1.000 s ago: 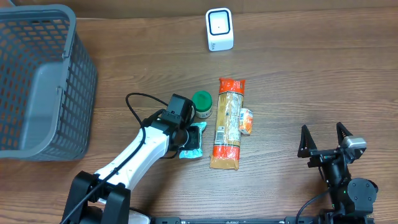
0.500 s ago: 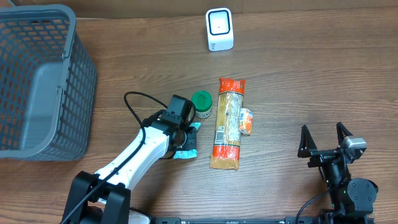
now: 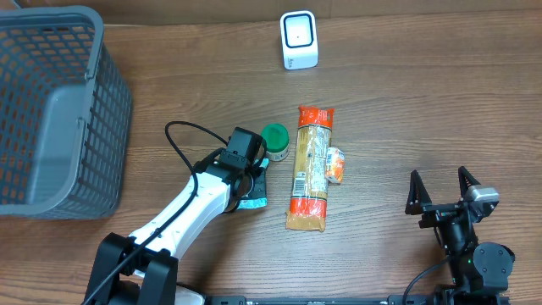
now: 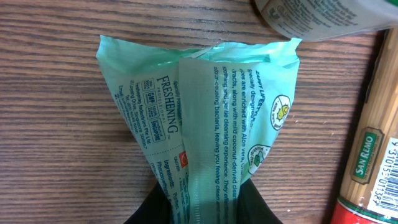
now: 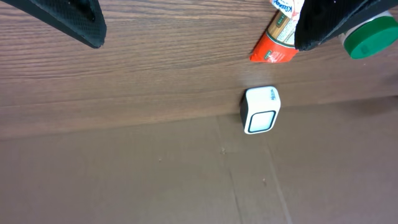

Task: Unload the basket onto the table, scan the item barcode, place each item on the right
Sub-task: 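Lower the wipes pack beside the jar with the left gripper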

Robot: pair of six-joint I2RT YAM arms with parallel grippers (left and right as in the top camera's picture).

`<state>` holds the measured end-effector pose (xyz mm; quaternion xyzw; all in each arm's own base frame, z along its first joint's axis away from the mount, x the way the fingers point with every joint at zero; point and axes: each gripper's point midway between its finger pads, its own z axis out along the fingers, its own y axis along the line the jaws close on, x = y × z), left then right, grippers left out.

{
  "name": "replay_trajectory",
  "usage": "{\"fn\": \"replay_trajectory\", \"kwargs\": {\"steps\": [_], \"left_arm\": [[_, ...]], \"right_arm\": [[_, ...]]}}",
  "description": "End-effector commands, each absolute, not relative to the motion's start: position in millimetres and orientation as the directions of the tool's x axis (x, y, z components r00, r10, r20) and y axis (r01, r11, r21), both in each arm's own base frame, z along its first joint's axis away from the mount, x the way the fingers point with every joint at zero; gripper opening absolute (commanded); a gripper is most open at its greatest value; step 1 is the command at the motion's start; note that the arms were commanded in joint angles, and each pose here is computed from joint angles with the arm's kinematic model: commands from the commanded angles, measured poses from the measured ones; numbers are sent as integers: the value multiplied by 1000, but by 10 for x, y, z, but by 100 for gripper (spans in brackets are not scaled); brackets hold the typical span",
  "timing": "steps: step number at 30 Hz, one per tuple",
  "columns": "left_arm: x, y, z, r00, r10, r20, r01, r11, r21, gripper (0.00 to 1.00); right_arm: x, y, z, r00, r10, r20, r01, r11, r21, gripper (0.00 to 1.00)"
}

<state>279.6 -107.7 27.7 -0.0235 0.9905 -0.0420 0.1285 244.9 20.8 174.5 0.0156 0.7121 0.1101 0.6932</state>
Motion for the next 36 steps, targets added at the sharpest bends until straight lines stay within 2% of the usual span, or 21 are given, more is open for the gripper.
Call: {"fn": "replay_trajectory", "kwargs": {"steps": [1, 7, 12, 13, 14, 15, 16, 17, 22, 25, 31, 32, 34, 36], "left_arm": [[2763, -1129, 253, -969, -78, -234, -51, 992, -116, 15], [2693, -1295, 262, -979, -70, -190, -30, 978, -206, 13], [2694, -1293, 262, -979, -70, -191, -30, 978, -205, 16], [2702, -1297, 265, -978, -70, -194, -29, 978, -207, 20], [2707, -1300, 267, -978, -70, -196, -29, 978, -208, 30], [2708, -1303, 267, -978, -70, -196, -28, 977, -209, 43], [2705, -1307, 268, -978, -70, -194, -28, 977, -212, 62], [2700, -1313, 268, -979, -68, -192, -26, 976, -215, 67], [2672, -1311, 285, -982, -67, -177, -27, 976, -218, 70], [2747, -1297, 423, -980, -55, -190, -13, 976, -216, 68], [2981, -1345, 1028, -971, -8, -238, 44, 976, -212, 63], [2999, -1353, 1094, -970, -9, -242, 45, 976, -214, 55], [3008, -1355, 1181, -970, -6, -243, 47, 976, -212, 7], [2977, -1316, 1169, -973, -6, -230, 39, 980, -193, 4]], "right_arm": [[2453, 170, 1727, -32, 173, -984, -112, 978, 176, 100], [2453, 171, 1727, -32, 173, -984, -113, 978, 176, 100], [2453, 170, 1727, -32, 173, -984, -112, 978, 176, 100], [2453, 170, 1727, -32, 173, -984, -112, 978, 176, 100], [2453, 170, 1727, -32, 173, -984, -112, 978, 176, 100], [2453, 170, 1727, -32, 173, -984, -112, 978, 176, 100], [2453, 170, 1727, -32, 173, -984, -112, 978, 176, 100], [2453, 170, 1727, -32, 173, -984, -112, 978, 176, 100], [2453, 170, 1727, -32, 173, -984, -112, 978, 176, 100], [2453, 170, 1727, -32, 173, -984, -112, 978, 176, 100], [2453, 170, 1727, -32, 173, -984, -112, 978, 176, 100], [2453, 170, 1727, -32, 173, -984, -112, 978, 176, 100], [2453, 171, 1727, -32, 173, -984, -113, 978, 176, 100], [2453, 170, 1727, -32, 173, -984, -112, 978, 176, 100]]}}
